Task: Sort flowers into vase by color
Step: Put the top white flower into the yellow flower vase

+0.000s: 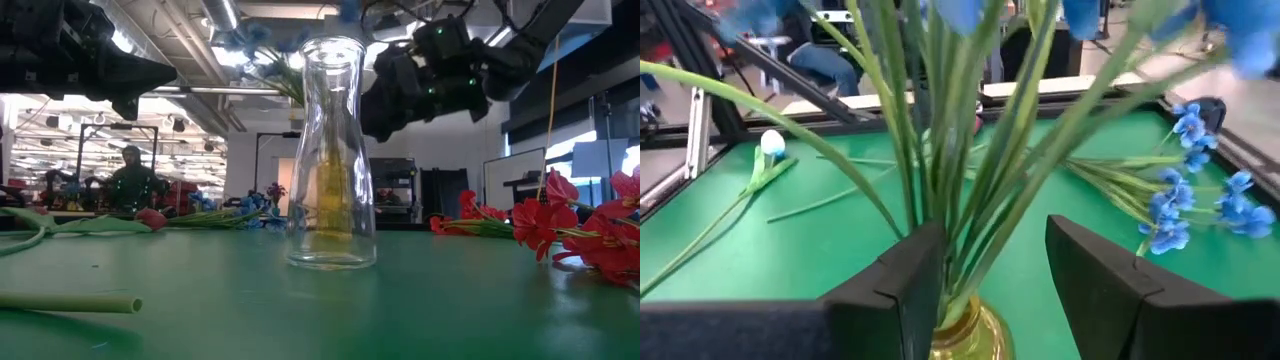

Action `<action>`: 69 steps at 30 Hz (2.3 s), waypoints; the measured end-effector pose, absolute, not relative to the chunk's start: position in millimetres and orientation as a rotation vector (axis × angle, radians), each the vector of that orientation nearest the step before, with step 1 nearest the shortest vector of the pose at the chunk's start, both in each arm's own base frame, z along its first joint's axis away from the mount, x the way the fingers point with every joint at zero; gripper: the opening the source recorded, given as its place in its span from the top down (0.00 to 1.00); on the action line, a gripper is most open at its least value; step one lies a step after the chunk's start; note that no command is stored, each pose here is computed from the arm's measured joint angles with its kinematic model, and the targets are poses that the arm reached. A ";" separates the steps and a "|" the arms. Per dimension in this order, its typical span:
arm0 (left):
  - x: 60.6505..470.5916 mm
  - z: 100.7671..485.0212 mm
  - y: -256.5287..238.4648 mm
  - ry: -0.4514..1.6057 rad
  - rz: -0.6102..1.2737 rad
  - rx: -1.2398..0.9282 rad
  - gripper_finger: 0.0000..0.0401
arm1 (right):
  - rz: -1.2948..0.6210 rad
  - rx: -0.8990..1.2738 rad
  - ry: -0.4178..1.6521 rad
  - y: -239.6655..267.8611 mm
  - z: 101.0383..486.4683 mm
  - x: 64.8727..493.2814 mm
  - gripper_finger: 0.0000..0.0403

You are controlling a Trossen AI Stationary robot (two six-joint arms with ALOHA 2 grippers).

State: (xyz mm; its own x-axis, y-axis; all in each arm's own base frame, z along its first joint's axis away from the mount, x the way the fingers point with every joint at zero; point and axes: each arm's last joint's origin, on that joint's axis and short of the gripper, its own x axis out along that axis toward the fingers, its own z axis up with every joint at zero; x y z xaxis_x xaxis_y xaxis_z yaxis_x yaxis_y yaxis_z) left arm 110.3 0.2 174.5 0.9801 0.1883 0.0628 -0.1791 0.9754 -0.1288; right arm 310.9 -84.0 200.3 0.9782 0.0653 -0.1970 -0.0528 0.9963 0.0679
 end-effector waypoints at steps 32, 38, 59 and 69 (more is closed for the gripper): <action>110.3 174.6 0.2 -0.075 0.186 -0.123 1.00 | -0.021 0.163 0.131 -131.6 292.0 313.2 0.55; 110.3 174.6 0.2 -0.075 0.186 -0.123 1.00 | -0.010 0.172 0.148 -137.7 288.6 327.1 0.55; 110.3 174.6 0.2 -0.075 0.186 -0.123 1.00 | 0.027 0.137 0.121 -138.4 297.2 330.9 0.93; 110.3 174.6 0.3 -0.075 0.186 -0.123 1.00 | 0.030 0.111 0.185 -130.9 309.0 314.6 0.99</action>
State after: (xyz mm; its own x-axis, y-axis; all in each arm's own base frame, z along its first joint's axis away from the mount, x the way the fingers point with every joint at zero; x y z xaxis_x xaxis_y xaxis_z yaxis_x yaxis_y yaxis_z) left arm 110.3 0.3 174.6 0.9800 0.1888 0.0632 -0.1796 0.9753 -0.1287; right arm 314.6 -130.9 309.0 0.9824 0.0403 -0.1821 -0.0199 0.9934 0.1126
